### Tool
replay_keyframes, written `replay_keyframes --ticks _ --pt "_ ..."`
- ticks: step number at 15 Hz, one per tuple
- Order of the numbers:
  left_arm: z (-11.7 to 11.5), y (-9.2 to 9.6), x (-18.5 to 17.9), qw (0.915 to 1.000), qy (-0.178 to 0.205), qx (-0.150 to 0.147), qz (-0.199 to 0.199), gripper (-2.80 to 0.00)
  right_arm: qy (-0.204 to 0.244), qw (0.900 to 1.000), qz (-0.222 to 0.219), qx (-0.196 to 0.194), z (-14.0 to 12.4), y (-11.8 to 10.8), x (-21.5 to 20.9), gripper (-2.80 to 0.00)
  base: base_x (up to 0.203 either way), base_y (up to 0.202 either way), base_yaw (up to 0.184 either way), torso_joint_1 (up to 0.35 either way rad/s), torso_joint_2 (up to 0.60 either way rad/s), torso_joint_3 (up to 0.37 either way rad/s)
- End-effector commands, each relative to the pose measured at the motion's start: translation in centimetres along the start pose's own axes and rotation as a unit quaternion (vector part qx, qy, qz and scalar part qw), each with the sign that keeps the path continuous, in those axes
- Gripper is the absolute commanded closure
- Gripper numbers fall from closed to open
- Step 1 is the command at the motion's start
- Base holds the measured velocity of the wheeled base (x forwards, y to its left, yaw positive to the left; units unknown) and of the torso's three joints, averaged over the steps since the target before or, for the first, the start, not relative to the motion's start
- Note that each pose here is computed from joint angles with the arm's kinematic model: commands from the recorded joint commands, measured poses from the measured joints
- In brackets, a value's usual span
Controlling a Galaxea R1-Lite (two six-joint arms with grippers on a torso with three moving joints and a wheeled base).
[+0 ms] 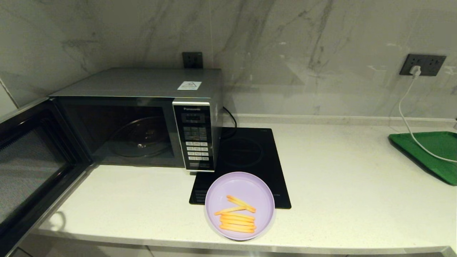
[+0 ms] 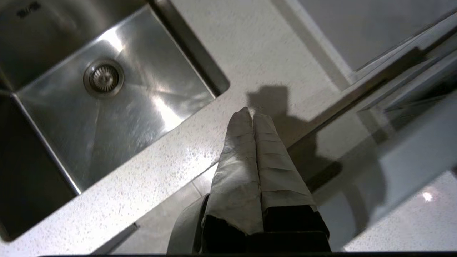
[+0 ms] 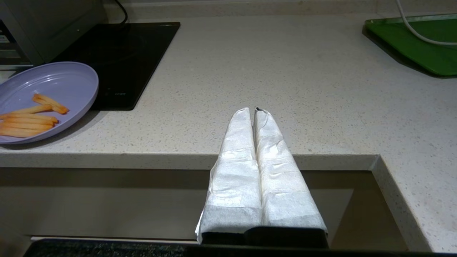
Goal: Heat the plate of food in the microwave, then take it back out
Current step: Close the microwave oven
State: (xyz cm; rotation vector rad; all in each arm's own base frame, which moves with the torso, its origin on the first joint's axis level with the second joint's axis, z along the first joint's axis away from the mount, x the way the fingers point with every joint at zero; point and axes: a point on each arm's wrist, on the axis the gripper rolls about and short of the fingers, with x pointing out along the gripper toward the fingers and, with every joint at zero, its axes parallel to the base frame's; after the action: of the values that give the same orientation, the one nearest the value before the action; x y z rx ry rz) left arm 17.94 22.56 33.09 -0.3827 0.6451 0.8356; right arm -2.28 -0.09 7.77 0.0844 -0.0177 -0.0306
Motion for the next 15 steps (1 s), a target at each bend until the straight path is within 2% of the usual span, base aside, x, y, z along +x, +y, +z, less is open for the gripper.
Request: replay_keyframes --ticks 1,4,7,10,13,15 --pt "-0.9 0.3 1.5 0.9994 0.035 -0.004 0.0 0.0 0.0 1.0 0.001 0.0 0.0 0.0 0.0 0.0 0.0 0.0 0.0 0.0 0.0 0.0" --pt "-2.1 -0.1 1.0 0.9977 0.065 0.0 -0.022 0.0 0.0 1.0 0.0 0.0 0.0 0.0 0.0 0.0 0.0 0.0 0.0 0.0 0.0 0.0" --pt "-3.8 -2.6 -2.4 0.9922 0.084 0.028 -0.087 0.0 0.0 1.0 0.0 0.0 0.0 0.0 0.0 0.0 0.0 0.0 0.0 0.0 0.0 0.0" --pt "-5.9 -5.0 -5.1 0.9852 0.087 0.063 -0.134 0.0 0.0 1.0 0.0 0.0 0.0 0.0 0.0 0.0 0.0 0.0 0.0 0.0 0.0 0.0" --pt "-7.4 -7.1 -7.1 0.978 0.094 0.07 -0.172 0.0 0.0 1.0 0.0 0.0 0.0 0.0 0.0 0.0 0.0 0.0 0.0 0.0 0.0 0.0" --pt "-8.8 -7.7 -8.0 0.973 0.112 0.076 -0.187 0.0 0.0 1.0 0.0 0.0 0.0 0.0 0.0 0.0 0.0 0.0 0.0 0.0 0.0 0.0"
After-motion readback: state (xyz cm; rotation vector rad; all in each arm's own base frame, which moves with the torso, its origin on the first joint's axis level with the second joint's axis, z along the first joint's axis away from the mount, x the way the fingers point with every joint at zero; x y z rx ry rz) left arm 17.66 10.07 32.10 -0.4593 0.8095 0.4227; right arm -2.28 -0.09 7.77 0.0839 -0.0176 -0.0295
